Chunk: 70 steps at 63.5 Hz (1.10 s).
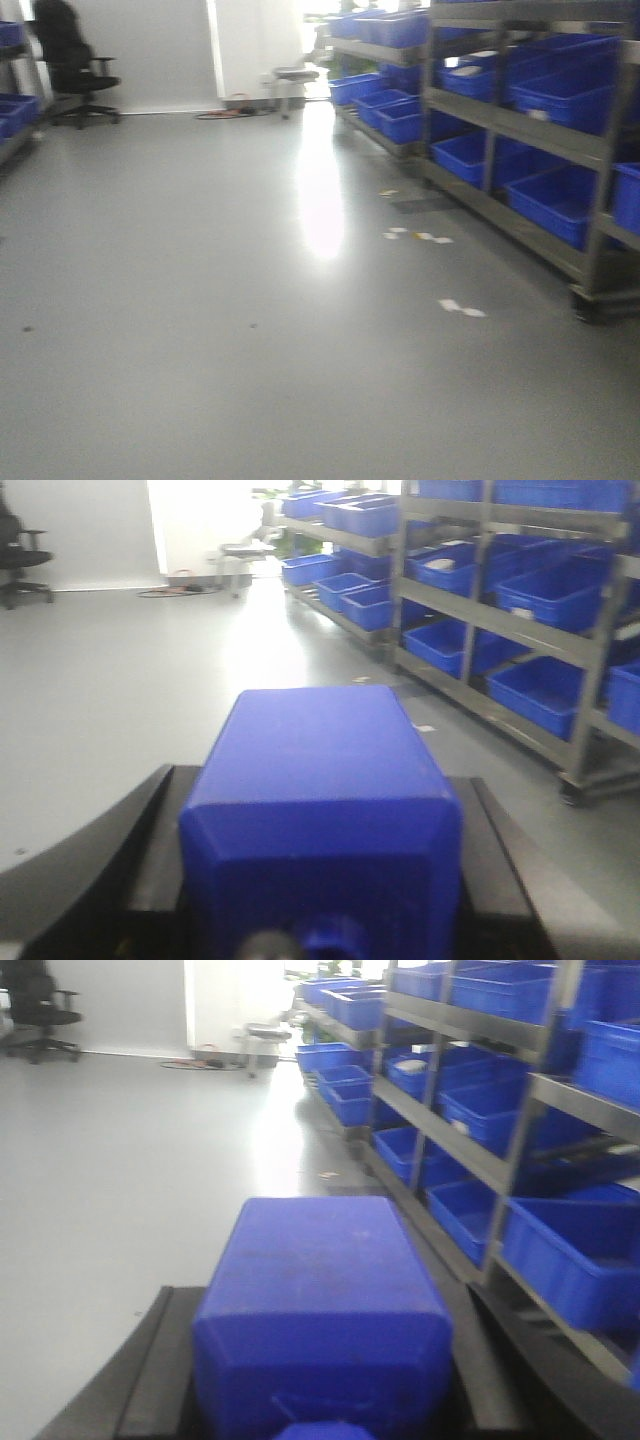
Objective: Pick and sort blue part to right shelf
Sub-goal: 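Drive forward between the blue-bin shelves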
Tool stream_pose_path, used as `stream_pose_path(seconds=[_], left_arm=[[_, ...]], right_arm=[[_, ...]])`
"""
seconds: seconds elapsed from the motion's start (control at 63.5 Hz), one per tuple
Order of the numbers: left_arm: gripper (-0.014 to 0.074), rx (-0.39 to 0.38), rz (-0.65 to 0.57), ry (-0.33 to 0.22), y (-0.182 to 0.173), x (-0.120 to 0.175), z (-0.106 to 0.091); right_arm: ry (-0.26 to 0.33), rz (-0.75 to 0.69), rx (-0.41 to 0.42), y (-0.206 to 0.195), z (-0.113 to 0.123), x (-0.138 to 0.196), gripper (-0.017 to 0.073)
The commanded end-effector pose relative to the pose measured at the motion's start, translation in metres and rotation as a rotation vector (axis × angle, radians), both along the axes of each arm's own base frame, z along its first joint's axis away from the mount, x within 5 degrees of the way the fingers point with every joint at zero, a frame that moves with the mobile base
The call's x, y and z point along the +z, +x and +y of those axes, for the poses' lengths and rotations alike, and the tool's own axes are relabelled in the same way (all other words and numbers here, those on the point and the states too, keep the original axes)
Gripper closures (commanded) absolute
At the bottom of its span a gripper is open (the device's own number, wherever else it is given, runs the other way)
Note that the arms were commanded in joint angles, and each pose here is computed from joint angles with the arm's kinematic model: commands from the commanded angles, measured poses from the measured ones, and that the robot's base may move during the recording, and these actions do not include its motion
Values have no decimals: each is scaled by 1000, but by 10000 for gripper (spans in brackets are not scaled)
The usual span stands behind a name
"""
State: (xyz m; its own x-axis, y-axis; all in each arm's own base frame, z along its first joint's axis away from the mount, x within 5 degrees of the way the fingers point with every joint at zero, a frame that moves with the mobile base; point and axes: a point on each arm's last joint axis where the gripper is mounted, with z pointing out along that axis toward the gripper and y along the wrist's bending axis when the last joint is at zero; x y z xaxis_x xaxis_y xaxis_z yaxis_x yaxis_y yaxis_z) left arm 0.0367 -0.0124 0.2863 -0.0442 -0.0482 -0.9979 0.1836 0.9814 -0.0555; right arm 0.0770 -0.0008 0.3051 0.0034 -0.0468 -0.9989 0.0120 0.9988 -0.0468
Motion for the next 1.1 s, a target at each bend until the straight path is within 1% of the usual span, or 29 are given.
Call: stream_pose_path(seconds=[0.0,1.086], left_arm=[[261,13,-91,-35,-1,16,1],[261,13,-91,-35,-1,16,1]], right_arm=[[-13,-125,-10,-2,-1,19,293],[-13,-125,-10,-2,-1,19,293]])
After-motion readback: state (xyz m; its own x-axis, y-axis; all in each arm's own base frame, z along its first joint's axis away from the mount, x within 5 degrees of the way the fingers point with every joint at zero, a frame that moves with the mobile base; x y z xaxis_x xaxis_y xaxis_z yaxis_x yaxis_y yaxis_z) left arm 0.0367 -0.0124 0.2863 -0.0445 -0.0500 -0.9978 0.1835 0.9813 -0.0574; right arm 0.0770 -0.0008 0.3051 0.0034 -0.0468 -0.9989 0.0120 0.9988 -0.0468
